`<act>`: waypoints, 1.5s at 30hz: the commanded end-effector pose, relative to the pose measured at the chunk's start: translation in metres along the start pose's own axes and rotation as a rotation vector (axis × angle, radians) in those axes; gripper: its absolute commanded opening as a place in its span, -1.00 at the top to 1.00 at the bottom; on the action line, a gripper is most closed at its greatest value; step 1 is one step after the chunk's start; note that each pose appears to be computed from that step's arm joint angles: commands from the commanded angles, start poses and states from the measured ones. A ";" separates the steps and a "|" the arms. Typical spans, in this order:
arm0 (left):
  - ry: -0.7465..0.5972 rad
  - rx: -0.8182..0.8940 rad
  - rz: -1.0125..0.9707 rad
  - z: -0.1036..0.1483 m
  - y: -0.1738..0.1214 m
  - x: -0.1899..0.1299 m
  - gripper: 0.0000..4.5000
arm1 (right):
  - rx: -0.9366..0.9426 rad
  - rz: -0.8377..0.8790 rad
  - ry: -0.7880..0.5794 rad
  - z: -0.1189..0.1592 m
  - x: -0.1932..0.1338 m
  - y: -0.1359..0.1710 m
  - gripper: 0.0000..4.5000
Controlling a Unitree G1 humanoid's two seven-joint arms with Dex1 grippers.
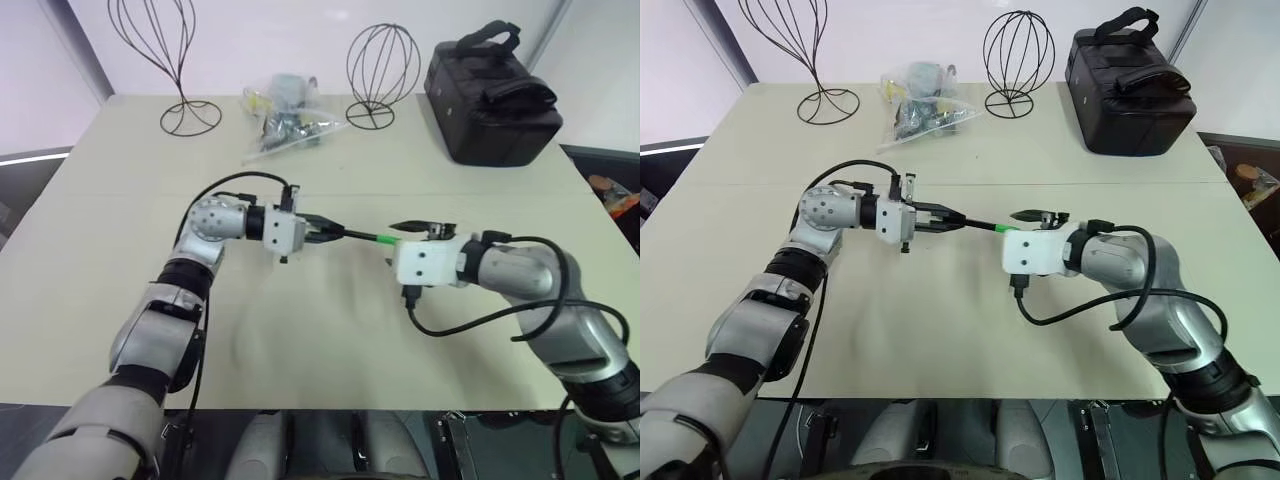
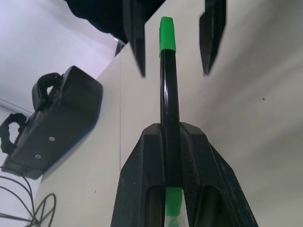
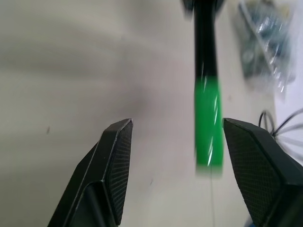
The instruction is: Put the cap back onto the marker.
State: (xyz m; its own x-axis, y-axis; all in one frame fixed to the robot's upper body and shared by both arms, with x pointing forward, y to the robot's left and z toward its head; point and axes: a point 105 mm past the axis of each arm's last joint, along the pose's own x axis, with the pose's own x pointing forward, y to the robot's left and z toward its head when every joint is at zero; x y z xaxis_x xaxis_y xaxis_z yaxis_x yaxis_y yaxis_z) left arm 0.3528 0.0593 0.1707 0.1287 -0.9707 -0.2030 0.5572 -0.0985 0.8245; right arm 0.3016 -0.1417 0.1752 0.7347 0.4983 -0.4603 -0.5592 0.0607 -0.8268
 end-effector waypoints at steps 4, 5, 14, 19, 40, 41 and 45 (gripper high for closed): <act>0.023 0.009 0.032 0.000 0.006 -0.019 1.00 | -0.003 -0.048 0.028 -0.005 -0.030 -0.012 -0.22; 0.026 0.003 0.037 -0.001 0.006 -0.021 1.00 | 0.005 -0.054 0.035 -0.007 -0.032 -0.012 -0.22; 0.066 -0.315 0.170 -0.021 0.015 -0.022 1.00 | 0.277 -0.167 -0.020 -0.006 -0.042 -0.011 -0.22; 0.084 -0.441 0.152 -0.021 0.002 -0.022 1.00 | 0.392 -0.203 -0.046 0.000 -0.039 0.001 -0.22; 0.372 -0.654 0.413 -0.019 -0.041 -0.050 1.00 | 0.596 -0.286 -0.041 0.012 -0.032 0.027 -0.22; 0.397 -0.670 0.460 -0.021 -0.044 -0.053 1.00 | 0.598 -0.286 -0.041 0.012 -0.033 0.027 -0.22; 0.452 -0.751 0.580 -0.021 -0.062 -0.062 1.00 | 0.600 -0.284 -0.041 0.013 -0.033 0.028 -0.22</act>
State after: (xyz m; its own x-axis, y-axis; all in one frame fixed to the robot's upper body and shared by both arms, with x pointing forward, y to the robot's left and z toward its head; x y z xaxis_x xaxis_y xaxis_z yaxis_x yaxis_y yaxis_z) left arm 0.3271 0.1233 0.1067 0.6933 -0.6799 -0.2389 0.7169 0.6171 0.3244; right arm 0.2613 -0.1492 0.1581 0.8686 0.4089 -0.2798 -0.4938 0.6683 -0.5564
